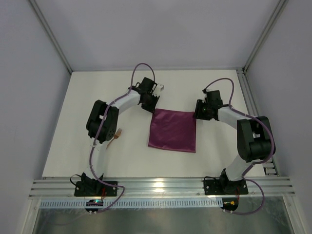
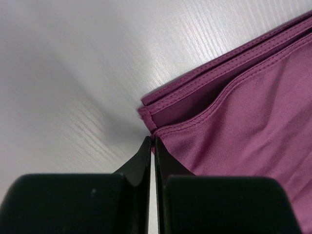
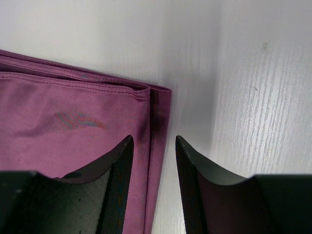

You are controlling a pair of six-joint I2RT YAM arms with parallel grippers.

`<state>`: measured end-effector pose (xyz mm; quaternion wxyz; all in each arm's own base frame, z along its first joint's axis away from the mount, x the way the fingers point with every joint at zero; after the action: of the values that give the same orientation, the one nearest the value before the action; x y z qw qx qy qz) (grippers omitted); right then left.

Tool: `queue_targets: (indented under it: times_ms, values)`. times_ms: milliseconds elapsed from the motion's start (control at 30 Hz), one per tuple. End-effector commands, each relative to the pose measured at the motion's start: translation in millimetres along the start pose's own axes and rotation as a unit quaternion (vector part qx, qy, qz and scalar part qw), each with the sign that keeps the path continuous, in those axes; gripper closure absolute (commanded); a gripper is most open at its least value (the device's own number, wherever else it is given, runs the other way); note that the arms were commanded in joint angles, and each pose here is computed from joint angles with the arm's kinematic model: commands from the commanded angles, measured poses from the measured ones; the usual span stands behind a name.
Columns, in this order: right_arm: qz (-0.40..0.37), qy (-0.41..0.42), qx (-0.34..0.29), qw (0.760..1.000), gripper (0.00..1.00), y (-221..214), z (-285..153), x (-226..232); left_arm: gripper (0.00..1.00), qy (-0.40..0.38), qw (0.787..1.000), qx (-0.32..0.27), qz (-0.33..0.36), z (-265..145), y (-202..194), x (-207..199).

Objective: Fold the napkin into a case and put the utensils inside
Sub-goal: Pick up the top corner of the square folded napkin from the center of the board, then fold the top corner of the square-folded napkin at the center of the board.

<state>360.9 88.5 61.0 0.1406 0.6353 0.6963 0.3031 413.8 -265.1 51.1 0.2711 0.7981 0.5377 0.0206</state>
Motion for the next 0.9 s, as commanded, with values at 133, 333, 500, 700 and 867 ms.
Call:
queue_targets:
  times_ms: [133,333,500,700,867]
  values:
    - [-0.003,0.004,-0.016,1.000,0.56,5,-4,1,1.00,-0.032,0.998,-0.050,0.003,-50,22,-25]
    - [0.001,0.006,-0.017,1.000,0.56,2,-3,1,1.00,-0.034,0.998,-0.044,0.027,-62,13,-40]
    - [0.002,0.005,-0.019,1.000,0.56,2,-4,2,1.00,-0.052,0.996,-0.036,0.058,-69,-1,-72]
    - [0.009,0.002,-0.022,1.000,0.56,2,-7,-1,1.00,-0.101,0.988,-0.023,0.116,-80,-23,-138]
    - [0.037,0.021,-0.041,0.998,0.56,8,-20,-6,1.00,-0.146,0.976,-0.009,0.163,-87,-45,-199]
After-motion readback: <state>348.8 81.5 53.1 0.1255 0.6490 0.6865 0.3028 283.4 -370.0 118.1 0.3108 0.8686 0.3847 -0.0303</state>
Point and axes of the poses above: each gripper's point midway between its finger pads, its own z axis out along the fingers, its own x axis along the line the jaws close on, y = z × x, the point moved 3 cm from there along -z, back along the fingers, and after that the axes turned 10 degrees about -z, right-handed, at the moved point
